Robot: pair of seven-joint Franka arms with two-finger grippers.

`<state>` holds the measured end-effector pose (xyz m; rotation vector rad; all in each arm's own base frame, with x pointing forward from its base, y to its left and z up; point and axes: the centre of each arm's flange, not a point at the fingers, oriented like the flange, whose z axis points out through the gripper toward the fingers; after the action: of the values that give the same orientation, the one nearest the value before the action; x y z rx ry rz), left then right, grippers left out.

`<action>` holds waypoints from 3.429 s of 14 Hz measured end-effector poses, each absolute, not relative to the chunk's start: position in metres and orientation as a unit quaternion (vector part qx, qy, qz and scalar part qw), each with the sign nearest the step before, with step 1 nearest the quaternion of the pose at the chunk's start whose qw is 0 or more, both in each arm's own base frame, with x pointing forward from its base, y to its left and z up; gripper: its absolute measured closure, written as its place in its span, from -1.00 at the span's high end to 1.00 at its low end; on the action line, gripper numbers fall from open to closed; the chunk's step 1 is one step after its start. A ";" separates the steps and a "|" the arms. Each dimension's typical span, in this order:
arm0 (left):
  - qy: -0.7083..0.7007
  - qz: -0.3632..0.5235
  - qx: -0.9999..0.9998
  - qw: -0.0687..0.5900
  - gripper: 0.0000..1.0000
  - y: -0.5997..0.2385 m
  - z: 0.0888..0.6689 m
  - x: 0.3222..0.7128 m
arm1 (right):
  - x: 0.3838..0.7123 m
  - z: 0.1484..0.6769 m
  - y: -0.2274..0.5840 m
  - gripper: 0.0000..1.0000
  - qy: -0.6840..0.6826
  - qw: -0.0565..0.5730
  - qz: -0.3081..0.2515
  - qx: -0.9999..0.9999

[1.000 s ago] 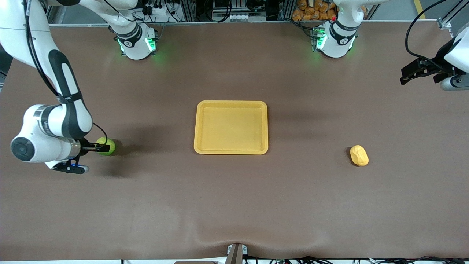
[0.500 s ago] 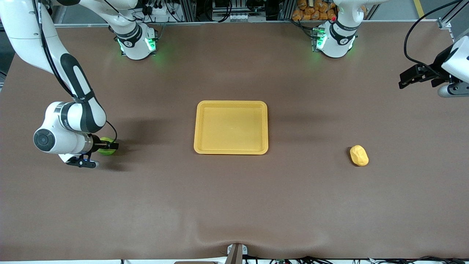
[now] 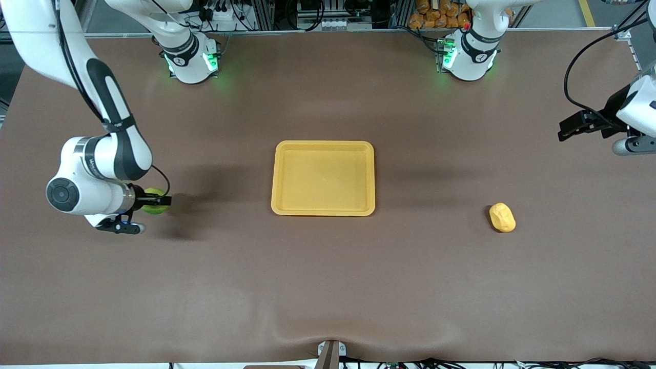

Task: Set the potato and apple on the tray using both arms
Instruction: 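Carry the apple onto the tray while the left gripper reaches the potato, then release the apple and withdraw the right gripper while the left gripper grasps the potato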

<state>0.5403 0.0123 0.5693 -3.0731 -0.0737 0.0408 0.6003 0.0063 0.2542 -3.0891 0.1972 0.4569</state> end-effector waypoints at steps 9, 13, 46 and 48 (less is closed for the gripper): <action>-0.042 -0.001 -0.999 0.029 1.00 0.030 0.493 0.558 | 0.570 0.313 0.225 0.81 0.156 0.021 0.182 -0.971; -0.094 0.007 -0.995 0.026 1.00 0.030 0.455 0.566 | 0.518 0.313 0.360 0.81 0.191 -0.024 0.142 -0.971; -0.230 0.021 -0.973 -0.006 1.00 0.018 0.216 0.631 | 0.638 0.430 0.053 1.00 0.073 0.042 0.136 -0.987; -0.230 0.025 -0.973 -0.006 1.00 0.018 0.208 0.630 | 0.627 0.479 0.028 1.00 0.046 0.048 0.101 -0.993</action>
<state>0.6297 0.0181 0.2084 -3.0678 -0.7257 0.0798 0.6270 0.0279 0.4788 -3.0276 0.1404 0.3073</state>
